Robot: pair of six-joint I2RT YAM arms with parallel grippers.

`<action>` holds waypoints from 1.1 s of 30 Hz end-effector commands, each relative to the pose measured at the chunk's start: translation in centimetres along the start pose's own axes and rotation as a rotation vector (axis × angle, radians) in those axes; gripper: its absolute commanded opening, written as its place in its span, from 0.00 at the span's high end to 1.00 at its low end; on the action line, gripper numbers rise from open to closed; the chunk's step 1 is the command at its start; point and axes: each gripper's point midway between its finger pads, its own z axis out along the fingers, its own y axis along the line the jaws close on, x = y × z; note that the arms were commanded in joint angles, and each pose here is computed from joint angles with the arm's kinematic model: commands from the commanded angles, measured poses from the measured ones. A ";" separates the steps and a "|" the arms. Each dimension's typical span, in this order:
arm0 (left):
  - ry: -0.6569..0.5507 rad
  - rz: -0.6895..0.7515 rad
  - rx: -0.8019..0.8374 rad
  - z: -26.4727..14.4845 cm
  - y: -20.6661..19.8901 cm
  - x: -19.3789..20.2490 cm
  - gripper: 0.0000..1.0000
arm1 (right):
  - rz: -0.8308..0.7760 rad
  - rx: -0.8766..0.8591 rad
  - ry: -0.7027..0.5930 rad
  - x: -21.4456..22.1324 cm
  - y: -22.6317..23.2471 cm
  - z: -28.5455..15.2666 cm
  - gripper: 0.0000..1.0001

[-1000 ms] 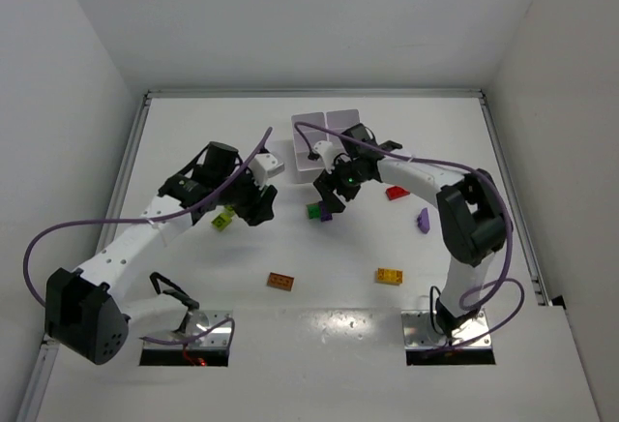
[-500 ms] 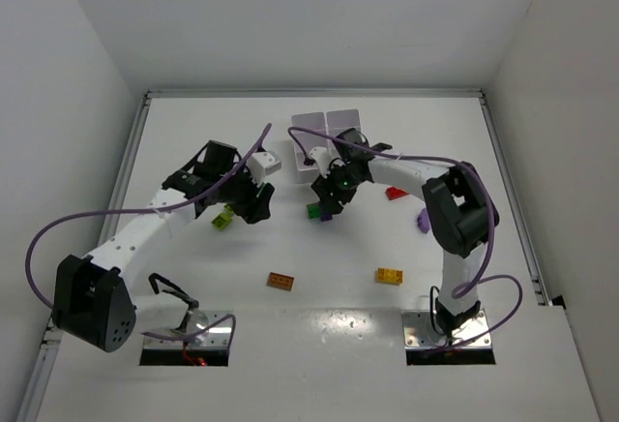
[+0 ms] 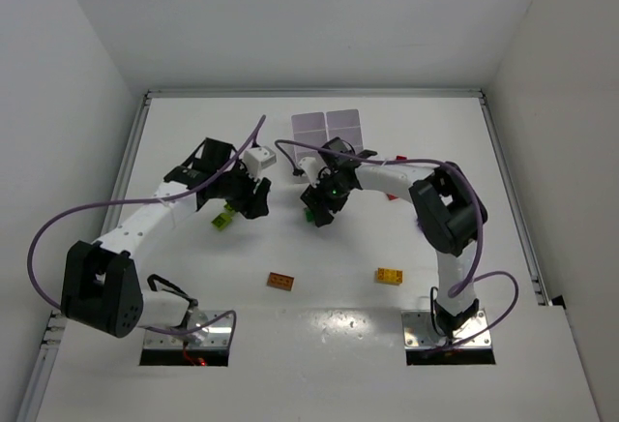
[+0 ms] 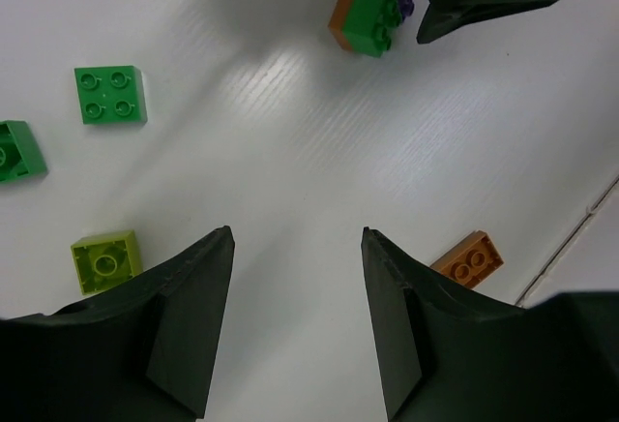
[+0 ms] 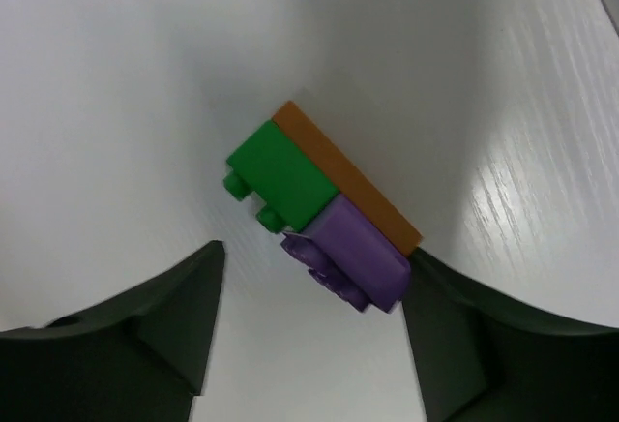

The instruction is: Sort the legos into containers by color

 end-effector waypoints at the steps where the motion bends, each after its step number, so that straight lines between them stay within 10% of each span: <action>1: -0.064 -0.017 0.001 -0.4 0.5 -1.7 0.39 | 0.006 0.049 -0.060 -2.1 -0.6 -0.2 0.35; 6: -0.064 -0.026 0.001 -0.3 0.5 -1.5 0.39 | 0.020 0.079 -0.027 -1.3 -1.1 0.9 0.51; 13: -0.102 -0.043 0.192 -0.3 -2.1 -1.5 0.40 | -0.008 0.098 -0.069 -2.2 -1.4 -0.7 0.97; 33: -0.082 -0.235 0.847 0.0 -7.4 -4.4 0.36 | -0.332 0.048 -0.539 -6.7 5.2 -12.3 1.00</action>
